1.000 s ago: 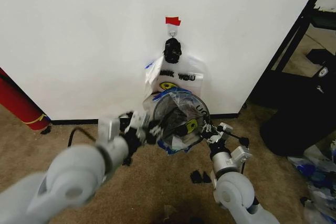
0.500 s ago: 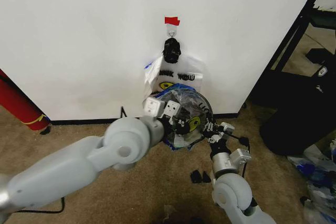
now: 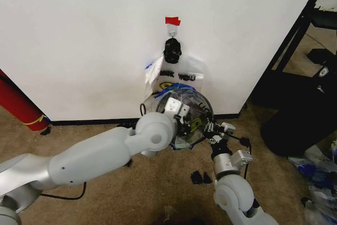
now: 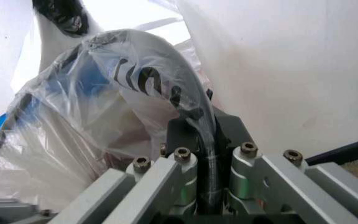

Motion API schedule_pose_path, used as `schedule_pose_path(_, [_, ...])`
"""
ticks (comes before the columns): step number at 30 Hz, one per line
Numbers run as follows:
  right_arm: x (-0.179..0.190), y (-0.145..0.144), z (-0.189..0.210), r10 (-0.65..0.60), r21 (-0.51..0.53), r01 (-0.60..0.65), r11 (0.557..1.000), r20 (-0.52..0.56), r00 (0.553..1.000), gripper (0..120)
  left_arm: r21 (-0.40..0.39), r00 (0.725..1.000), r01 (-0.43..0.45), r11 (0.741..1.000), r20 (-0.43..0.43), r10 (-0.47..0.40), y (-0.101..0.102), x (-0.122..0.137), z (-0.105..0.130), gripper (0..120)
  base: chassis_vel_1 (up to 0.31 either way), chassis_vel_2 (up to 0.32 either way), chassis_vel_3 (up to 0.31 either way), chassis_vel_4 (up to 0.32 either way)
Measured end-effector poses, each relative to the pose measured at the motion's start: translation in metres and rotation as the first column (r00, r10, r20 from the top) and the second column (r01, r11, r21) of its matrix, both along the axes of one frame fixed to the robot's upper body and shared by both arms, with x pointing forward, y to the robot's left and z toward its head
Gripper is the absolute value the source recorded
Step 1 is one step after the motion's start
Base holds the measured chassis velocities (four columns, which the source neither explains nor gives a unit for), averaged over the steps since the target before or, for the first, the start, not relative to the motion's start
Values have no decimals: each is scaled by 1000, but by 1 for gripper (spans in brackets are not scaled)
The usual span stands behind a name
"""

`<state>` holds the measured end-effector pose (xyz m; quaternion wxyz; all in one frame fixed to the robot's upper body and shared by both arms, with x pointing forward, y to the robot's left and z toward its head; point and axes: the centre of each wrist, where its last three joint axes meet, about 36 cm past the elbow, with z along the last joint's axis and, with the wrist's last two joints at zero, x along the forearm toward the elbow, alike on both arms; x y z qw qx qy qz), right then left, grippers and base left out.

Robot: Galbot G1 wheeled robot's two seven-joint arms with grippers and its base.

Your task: Pick up the garbage bag from the wall and place it over the trash bin.

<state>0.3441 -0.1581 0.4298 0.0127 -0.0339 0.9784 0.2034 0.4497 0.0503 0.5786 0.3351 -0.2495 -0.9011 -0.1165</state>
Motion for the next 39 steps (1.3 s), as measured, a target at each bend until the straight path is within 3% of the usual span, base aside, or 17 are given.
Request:
schedule_pose_path(12, [-5, 4, 1, 26, 7, -26, 1000, 8, 1000, 1, 85, 997, -71, 994, 32, 69, -18, 36, -26, 0, 0, 0, 0, 0])
schedule_pose_path(20, [-9, 3, 4, 33, 11, -33, 999, 10, 999, 1, 139, 991, -113, 984, 85, 102, -15, 47, -39, 0, 0, 0, 0, 0])
schedule_pose_path(30, [-13, 4, 6, 48, 31, -47, 998, -3, 999, 1, 133, 985, -148, 980, 113, 133, -15, 57, -52, 0, 0, 0, 0, 0])
schedule_pose_path(39, [-12, 2, 14, 58, 113, -50, 992, -62, 996, 1, 118, 982, -163, 980, 117, 149, -16, 60, -56, 0, 0, 0, 0, 0])
